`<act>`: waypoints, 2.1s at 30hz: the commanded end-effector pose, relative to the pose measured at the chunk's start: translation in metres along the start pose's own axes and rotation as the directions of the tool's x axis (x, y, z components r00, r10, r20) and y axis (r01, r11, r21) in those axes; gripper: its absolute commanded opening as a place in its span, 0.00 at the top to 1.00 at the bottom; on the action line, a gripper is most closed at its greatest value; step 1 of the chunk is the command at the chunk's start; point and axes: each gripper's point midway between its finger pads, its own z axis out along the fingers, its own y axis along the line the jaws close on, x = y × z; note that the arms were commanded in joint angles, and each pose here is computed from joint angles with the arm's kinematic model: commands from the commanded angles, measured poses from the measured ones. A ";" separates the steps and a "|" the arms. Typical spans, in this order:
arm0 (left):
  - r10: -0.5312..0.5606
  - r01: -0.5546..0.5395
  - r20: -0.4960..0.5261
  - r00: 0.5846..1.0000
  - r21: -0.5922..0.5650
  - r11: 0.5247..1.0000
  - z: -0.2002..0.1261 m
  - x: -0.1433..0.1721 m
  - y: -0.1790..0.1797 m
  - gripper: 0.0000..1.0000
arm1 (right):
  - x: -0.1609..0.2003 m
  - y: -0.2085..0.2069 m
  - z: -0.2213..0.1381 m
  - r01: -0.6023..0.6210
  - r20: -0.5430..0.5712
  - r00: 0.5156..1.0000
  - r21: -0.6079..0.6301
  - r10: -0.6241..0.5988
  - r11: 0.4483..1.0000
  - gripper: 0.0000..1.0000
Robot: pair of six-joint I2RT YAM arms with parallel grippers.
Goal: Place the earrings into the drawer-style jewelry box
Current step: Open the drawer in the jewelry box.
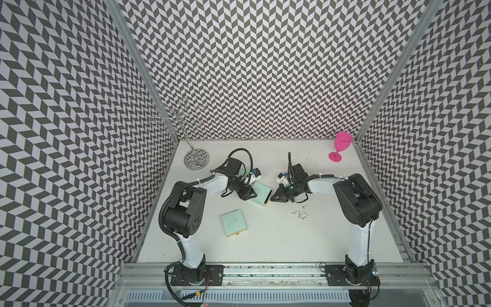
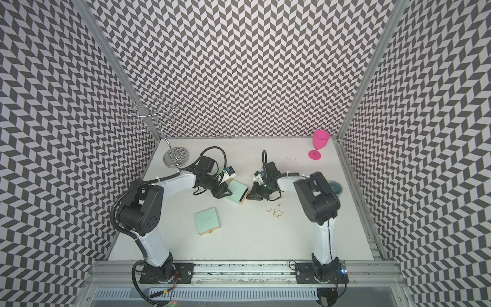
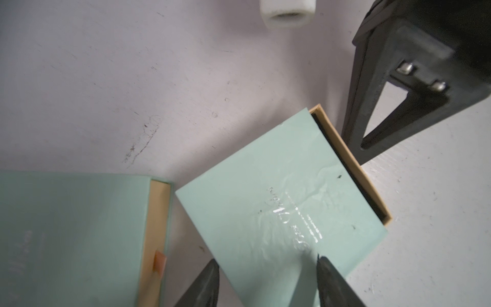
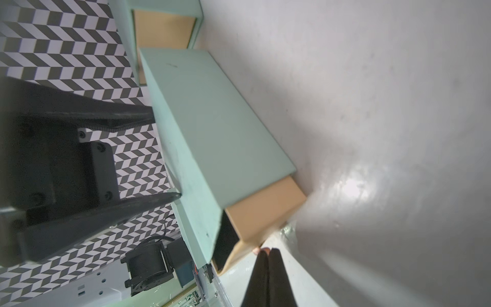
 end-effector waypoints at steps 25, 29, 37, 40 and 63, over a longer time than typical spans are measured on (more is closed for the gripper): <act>-0.013 0.013 -0.042 0.999 0.000 1.000 0.012 0.023 -0.001 0.43 | 0.021 -0.011 -0.027 0.036 0.016 0.999 0.112 -0.038 0.993 1.00; -0.019 0.019 -0.040 0.999 -0.002 1.000 0.012 0.023 -0.001 0.43 | 0.024 -0.014 -0.029 0.033 0.020 0.999 0.125 -0.036 0.992 1.00; -0.022 0.022 -0.045 0.999 -0.010 1.000 0.013 0.026 0.000 0.43 | 0.026 -0.018 -0.032 0.028 0.028 0.999 0.143 -0.032 0.989 1.00; -0.024 0.023 -0.049 0.999 -0.011 1.000 0.013 0.028 -0.001 0.43 | 0.028 -0.019 -0.034 0.028 0.032 0.999 0.149 -0.033 0.988 1.00; -0.010 0.009 -0.035 0.999 -0.027 1.000 0.009 0.024 0.001 0.43 | 0.033 -0.022 -0.038 0.016 0.046 0.999 0.160 -0.024 0.987 0.97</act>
